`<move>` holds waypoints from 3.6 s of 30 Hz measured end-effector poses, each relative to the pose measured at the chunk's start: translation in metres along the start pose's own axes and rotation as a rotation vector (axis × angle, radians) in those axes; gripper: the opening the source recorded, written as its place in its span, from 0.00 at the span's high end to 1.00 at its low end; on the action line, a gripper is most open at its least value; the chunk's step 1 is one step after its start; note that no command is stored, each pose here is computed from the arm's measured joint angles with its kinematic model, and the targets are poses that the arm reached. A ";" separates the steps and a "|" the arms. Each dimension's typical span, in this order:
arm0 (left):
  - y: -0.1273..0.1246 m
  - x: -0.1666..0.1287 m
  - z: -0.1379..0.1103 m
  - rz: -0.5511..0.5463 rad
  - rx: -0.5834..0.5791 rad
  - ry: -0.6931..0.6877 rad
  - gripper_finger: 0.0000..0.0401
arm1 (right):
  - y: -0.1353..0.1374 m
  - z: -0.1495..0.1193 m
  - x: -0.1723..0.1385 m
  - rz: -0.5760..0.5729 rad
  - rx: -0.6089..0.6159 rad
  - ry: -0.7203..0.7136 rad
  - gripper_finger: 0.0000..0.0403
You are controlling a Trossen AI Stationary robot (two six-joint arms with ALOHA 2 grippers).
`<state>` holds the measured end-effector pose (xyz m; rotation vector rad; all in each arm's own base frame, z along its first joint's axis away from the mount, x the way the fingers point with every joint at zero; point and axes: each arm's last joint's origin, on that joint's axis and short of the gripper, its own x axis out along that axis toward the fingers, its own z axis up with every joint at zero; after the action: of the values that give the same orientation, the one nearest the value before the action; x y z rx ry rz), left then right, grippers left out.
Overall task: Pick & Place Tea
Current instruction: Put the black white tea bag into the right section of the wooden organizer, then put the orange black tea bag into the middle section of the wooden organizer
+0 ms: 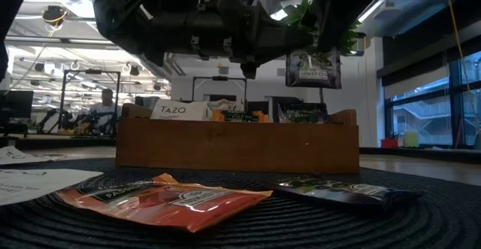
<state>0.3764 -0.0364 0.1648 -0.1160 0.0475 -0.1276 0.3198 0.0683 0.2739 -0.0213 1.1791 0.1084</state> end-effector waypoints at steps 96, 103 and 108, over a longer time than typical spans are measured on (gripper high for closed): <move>0.004 -0.050 0.052 0.036 0.023 0.366 0.74 | -0.059 -0.094 0.004 -0.291 0.368 -0.318 0.71; 0.003 -0.050 0.053 0.035 0.021 0.361 0.73 | -0.097 -0.109 0.022 -0.325 0.477 -0.353 0.63; 0.003 -0.050 0.053 0.036 0.021 0.361 0.74 | -0.115 -0.114 0.037 -0.310 0.504 -0.380 0.47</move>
<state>0.3300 -0.0207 0.2187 -0.0702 0.4082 -0.1122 0.2399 -0.0513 0.1919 0.2504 0.7851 -0.4424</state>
